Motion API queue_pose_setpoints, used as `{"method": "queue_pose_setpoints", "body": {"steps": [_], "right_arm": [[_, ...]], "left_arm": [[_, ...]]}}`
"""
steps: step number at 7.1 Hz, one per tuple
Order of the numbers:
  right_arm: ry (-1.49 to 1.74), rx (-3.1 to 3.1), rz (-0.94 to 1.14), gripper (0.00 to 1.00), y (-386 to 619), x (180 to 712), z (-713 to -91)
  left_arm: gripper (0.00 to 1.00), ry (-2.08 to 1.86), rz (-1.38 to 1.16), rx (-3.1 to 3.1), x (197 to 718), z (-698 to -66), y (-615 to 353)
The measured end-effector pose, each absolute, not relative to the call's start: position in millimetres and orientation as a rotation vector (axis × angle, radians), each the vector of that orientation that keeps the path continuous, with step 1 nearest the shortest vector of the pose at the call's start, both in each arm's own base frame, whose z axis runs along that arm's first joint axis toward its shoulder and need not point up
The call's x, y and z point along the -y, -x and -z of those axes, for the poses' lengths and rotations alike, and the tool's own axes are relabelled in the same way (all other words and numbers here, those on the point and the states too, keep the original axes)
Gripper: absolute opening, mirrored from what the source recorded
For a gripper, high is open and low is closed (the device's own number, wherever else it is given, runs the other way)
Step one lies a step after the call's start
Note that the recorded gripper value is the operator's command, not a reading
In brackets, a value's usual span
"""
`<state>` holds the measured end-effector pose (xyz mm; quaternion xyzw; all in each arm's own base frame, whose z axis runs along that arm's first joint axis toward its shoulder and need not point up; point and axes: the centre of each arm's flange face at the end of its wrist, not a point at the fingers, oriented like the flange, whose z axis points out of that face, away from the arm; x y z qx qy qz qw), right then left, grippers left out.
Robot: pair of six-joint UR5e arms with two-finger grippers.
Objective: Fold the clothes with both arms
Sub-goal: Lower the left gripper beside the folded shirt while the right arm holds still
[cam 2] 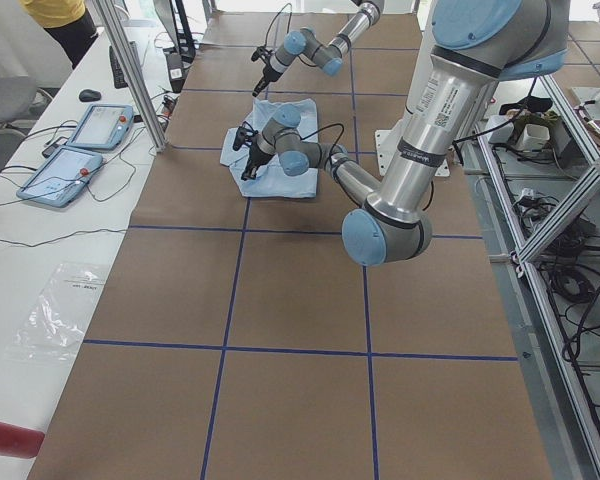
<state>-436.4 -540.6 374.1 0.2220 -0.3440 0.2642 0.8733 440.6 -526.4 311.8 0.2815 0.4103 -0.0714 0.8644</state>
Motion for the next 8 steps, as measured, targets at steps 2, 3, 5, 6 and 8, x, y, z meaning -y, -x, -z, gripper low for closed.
{"method": "queue_pose_setpoints", "body": {"steps": [2, 3, 5, 6, 8], "right_arm": [[-0.439, 0.756, -0.505, 1.0, 421, 539, -363], [-0.439, 0.764, -0.496, 1.0, 418, 538, -360], [-0.44, 0.77, -0.491, 1.0, 418, 537, -357], [-0.441, 0.77, -0.491, 1.0, 418, 537, -357], [-0.442, 0.77, -0.49, 1.0, 419, 537, -356]], "left_arm": [[1.0, -0.579, 0.11, -0.905, 502, -315, -421], [1.0, -0.535, 0.116, -0.943, 475, -320, -417], [0.87, -0.427, 0.118, -0.998, 398, -331, -441], [0.72, -0.39, 0.122, -0.997, 369, -340, -458], [0.7, -0.362, 0.136, -0.979, 343, -354, -476]]}}
